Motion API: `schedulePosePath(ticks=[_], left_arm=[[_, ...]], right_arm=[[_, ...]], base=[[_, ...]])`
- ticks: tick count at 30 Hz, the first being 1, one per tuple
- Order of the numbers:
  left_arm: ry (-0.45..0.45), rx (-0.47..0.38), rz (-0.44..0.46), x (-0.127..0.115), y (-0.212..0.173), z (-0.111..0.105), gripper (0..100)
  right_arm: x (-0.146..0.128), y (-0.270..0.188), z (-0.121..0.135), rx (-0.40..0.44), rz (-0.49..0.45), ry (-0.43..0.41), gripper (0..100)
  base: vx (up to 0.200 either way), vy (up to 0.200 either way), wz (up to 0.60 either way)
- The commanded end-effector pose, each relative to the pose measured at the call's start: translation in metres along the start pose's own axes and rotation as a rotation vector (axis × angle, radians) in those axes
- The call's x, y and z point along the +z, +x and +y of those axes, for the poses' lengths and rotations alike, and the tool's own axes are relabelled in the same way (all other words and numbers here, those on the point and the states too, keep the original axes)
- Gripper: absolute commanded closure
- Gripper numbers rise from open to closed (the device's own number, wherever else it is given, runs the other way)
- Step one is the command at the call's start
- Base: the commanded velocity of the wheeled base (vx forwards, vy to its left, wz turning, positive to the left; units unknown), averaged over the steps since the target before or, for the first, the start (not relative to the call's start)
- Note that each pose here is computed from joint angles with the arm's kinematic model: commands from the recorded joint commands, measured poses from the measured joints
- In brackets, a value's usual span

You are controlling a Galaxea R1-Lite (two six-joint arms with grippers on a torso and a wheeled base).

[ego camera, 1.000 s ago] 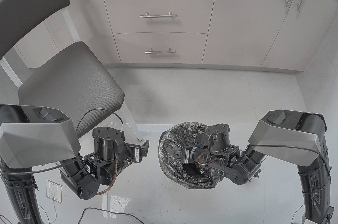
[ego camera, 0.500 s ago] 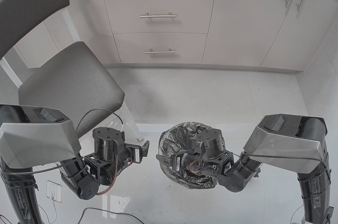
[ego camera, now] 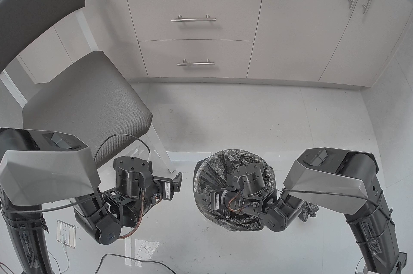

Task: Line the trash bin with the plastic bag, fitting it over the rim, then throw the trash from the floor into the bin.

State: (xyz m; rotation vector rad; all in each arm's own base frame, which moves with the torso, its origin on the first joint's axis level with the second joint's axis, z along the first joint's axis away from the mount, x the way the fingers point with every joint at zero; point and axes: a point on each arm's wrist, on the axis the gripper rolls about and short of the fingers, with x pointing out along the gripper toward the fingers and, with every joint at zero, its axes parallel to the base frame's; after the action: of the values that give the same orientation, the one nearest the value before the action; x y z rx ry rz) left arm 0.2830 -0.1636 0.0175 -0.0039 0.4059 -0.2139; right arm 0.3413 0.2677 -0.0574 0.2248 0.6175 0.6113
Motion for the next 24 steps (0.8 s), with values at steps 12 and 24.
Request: schedulePosePath(ticks=[12,24], left_arm=[[-0.036,0.008,0.003,0.0,-0.003,0.002,0],[-0.058,-0.008,-0.078,0.026,-0.026,0.004,0]], right_arm=[[0.001,-0.001,-0.003,-0.028,0.035,0.012,0],[0.07,-0.103,0.041,0.045,-0.105,-0.001,0]], base=[[0.0,0.0,0.0],[0.0,0.0,0.0]])
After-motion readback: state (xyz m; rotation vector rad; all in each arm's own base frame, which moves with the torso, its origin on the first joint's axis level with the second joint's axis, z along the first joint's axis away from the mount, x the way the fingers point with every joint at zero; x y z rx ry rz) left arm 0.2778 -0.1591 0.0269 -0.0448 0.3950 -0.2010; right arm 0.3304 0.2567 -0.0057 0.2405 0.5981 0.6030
